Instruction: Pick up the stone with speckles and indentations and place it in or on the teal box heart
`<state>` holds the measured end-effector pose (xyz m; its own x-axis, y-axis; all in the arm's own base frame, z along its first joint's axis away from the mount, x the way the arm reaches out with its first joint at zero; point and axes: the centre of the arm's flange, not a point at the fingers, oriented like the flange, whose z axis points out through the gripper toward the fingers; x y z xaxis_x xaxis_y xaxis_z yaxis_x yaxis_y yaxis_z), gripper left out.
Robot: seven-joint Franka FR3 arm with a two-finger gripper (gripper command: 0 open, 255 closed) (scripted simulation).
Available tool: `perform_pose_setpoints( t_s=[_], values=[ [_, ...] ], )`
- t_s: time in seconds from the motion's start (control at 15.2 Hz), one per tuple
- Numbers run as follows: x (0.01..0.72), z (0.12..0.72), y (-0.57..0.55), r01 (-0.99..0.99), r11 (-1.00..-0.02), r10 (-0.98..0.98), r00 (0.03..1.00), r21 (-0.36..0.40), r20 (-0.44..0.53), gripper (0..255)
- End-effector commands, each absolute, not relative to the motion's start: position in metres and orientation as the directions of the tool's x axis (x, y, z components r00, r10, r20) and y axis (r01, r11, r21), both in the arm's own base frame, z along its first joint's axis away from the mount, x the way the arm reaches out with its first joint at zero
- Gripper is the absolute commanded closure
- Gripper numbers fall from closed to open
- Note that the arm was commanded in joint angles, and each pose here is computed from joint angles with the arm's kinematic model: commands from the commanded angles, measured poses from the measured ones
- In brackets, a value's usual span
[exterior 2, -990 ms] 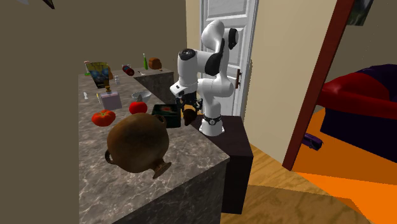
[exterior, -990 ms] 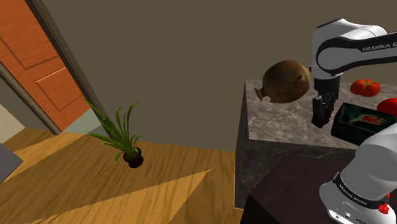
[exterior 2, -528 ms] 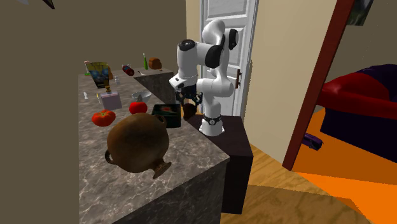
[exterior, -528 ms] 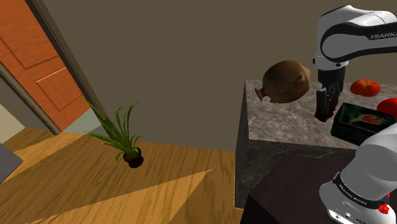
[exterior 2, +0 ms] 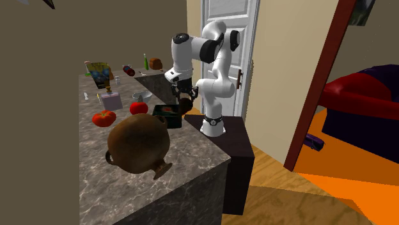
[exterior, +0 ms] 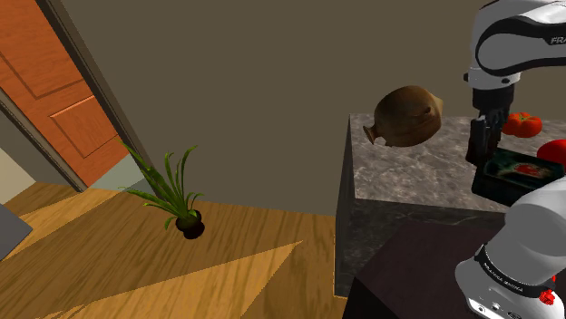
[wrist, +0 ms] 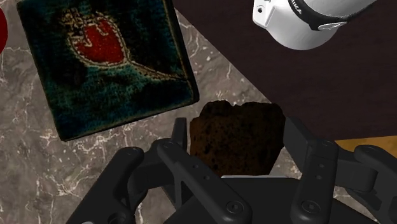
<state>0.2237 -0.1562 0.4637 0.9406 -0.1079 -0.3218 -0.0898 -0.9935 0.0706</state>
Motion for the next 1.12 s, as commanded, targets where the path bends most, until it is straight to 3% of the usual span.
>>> perform_pose_setpoints(
  t_s=[0.0,0.79,1.06],
  values=[
    [0.205,0.465,-0.175,-0.089,-0.994,-0.107,0.941,0.071,-0.322,255],
    [0.099,0.470,-0.294,-0.089,-0.994,-0.107,0.941,0.071,-0.322,255],
    [0.099,0.449,-0.294,-0.089,-0.994,-0.107,0.941,0.071,-0.322,255]
  ],
)
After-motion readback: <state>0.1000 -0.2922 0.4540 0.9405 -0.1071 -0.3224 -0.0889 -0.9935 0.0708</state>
